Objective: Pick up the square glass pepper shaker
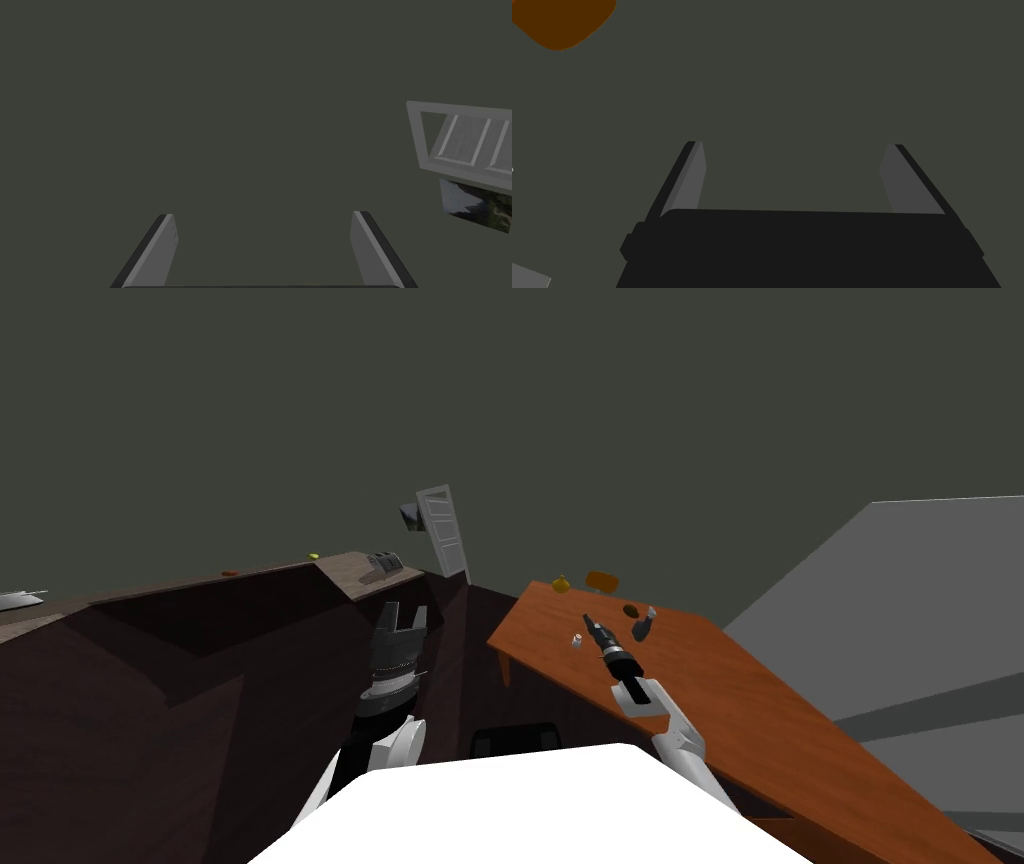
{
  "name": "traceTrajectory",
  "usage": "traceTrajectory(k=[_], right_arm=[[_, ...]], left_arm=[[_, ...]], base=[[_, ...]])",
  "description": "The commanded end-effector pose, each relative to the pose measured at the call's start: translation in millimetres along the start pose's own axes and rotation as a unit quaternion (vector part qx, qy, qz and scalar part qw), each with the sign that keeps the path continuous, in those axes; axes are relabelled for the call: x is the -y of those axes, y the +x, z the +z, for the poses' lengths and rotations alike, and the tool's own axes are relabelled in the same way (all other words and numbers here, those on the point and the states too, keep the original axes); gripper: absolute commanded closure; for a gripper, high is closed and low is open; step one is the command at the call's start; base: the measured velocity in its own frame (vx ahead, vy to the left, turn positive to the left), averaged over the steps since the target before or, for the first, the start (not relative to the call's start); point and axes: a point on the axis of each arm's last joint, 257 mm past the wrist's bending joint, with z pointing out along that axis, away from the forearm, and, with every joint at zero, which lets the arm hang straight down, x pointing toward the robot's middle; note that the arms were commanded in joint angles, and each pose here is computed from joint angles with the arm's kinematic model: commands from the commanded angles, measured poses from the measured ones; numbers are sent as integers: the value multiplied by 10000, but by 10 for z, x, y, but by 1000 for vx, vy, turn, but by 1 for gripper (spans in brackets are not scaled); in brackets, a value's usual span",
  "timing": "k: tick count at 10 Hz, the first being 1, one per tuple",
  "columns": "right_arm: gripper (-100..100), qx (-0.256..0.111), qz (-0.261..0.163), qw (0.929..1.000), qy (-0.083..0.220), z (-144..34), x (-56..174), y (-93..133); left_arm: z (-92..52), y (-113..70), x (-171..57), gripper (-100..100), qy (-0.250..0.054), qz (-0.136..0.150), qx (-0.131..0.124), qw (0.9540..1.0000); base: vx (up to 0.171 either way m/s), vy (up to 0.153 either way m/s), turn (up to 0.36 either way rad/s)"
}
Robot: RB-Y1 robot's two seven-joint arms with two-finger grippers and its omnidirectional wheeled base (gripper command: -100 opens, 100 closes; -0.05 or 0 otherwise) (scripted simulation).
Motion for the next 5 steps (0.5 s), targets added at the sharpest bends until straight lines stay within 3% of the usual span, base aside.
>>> traceTrajectory(k=[1,4,5], right_arm=[[-100,-94,-106,9997,186,-21,166,81],[-100,-336,-515,9956,707,-18,611,225],[-100,-364,-510,9953,737,-30,642,251]], left_arm=[[0,0,0,0,0,0,0,10000],[0,0,0,0,0,0,0,10000],[0,0,0,0,0,0,0,10000]], base=[[20,28,52],[27,31,91],[23,33,40]])
